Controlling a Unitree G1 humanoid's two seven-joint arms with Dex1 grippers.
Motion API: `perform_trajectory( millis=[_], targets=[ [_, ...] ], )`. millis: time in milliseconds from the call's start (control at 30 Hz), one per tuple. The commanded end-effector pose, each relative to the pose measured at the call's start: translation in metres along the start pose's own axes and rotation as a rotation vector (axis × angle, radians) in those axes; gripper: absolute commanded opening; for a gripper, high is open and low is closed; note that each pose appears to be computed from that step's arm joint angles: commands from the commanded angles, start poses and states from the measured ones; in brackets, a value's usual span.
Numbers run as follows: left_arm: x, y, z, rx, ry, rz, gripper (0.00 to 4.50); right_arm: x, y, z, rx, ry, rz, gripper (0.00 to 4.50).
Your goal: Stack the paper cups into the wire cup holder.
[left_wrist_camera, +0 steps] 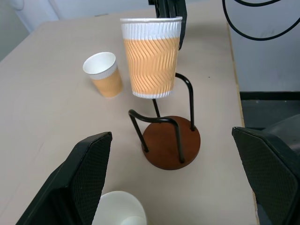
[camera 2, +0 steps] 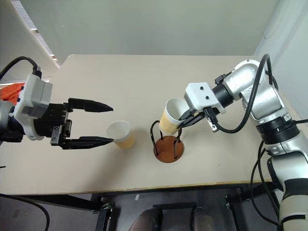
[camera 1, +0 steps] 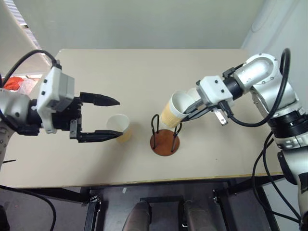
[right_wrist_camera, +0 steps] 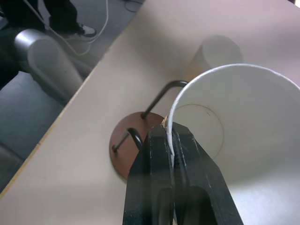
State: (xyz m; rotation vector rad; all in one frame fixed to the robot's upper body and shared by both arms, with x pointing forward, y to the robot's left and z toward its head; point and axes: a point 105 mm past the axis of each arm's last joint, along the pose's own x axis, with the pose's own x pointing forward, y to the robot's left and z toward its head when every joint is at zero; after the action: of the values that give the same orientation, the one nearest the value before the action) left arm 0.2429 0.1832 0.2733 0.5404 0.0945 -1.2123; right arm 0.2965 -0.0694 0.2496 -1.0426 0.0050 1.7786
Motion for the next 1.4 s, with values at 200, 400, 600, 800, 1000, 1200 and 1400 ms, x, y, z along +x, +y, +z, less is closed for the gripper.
perform_trajectory(
  millis=[200, 400, 600, 800, 1000, 1200, 1400],
  targets=[
    [-0.004, 0.000, 0.008, 0.048, 0.012, 0.026, 4.50, 0.005, -0.004, 0.001, -0.043, 0.023, -0.003, 0.59],
    [-0.001, 0.006, 0.001, 0.077, 0.060, 0.055, 4.50, 0.002, -0.011, 0.003, -0.037, 0.019, -0.043, 2.43],
    [-0.001, 0.046, 0.000, 0.142, 0.074, 0.257, 4.50, -0.015, -0.026, 0.003, -0.016, 0.007, -0.146, 4.44],
    [0.016, 0.089, -0.009, 0.161, 0.120, 0.415, 4.50, -0.040, -0.068, -0.034, 0.123, 0.082, -0.406, 4.44],
    [0.038, 0.094, -0.004, 0.156, 0.087, 0.381, 4.50, -0.051, -0.073, -0.111, 0.319, 0.331, -0.563, 4.44],
    [0.036, 0.091, -0.003, 0.137, 0.085, 0.383, 4.50, -0.044, -0.067, -0.137, 0.384, 0.417, -0.565, 4.44],
    [0.032, 0.086, -0.006, 0.135, 0.103, 0.392, 4.50, -0.026, -0.063, -0.144, 0.383, 0.427, -0.520, 3.24]
  ],
)
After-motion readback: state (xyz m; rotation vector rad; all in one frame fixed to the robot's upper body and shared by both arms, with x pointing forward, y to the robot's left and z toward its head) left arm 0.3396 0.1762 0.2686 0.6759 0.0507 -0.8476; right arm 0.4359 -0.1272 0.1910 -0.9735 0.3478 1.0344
